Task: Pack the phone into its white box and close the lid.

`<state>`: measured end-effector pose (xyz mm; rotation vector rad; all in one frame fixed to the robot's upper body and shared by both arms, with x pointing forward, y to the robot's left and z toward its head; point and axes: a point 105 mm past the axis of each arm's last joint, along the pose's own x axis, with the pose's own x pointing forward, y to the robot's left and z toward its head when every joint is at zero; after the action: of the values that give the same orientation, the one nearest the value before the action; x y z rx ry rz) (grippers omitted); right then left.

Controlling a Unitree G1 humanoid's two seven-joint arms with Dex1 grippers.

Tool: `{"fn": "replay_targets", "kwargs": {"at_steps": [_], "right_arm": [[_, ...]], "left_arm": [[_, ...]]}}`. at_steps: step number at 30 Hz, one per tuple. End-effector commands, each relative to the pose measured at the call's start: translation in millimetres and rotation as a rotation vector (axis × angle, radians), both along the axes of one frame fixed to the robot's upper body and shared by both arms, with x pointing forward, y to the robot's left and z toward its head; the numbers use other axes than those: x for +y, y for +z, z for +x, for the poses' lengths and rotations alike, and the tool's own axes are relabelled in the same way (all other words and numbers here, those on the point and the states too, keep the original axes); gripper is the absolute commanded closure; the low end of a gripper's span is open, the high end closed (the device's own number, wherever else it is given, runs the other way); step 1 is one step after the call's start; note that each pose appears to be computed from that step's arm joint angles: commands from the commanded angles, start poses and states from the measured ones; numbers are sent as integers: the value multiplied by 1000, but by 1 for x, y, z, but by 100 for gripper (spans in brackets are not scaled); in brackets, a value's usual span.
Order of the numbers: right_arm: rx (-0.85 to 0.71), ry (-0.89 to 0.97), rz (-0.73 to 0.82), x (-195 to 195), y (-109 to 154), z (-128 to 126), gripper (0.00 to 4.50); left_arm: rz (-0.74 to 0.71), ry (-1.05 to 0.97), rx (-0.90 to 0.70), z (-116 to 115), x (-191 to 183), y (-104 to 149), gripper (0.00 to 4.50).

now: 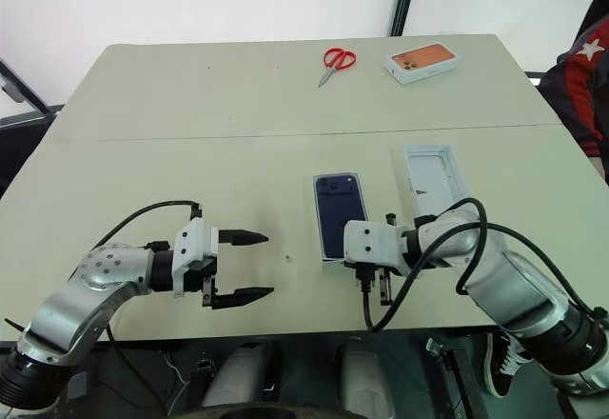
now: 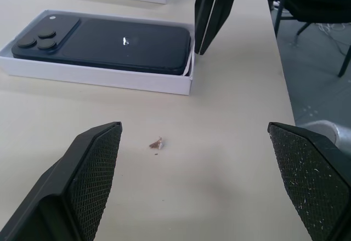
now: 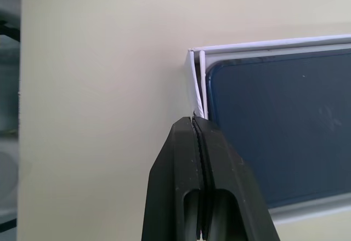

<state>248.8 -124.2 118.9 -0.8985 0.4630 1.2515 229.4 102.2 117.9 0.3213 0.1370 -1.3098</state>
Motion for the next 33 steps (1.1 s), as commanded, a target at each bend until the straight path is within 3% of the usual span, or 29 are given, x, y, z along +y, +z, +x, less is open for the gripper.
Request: {"fn": "replay_targets", "kwargs": {"at_steps": [1,8,14,17,21,26,29,33], "right_arm": [[-80,-6,1,-3,17,7,450],[-101,-11,105,-5,45,9,450],[-307,-240,100,-41,64,57,450],[-338,-346,91,-61,69,73,450],[-251,-488,123,-82,66,79,318],[-214,-676,152,-99,63,87,59],[-132,-832,233,-106,60,95,59],[-79,-921,217,-111,50,99,59]], "left_arm": [[-8,-10,-52,2,-2,9,3],[-28,103,-56,19,4,12,3],[-10,192,-59,37,8,12,3],[6,198,-81,40,8,10,3],[24,221,-118,49,8,8,0],[10,218,-141,54,1,8,0],[10,209,-158,56,-2,7,0],[45,161,-201,58,-10,3,0]]}}
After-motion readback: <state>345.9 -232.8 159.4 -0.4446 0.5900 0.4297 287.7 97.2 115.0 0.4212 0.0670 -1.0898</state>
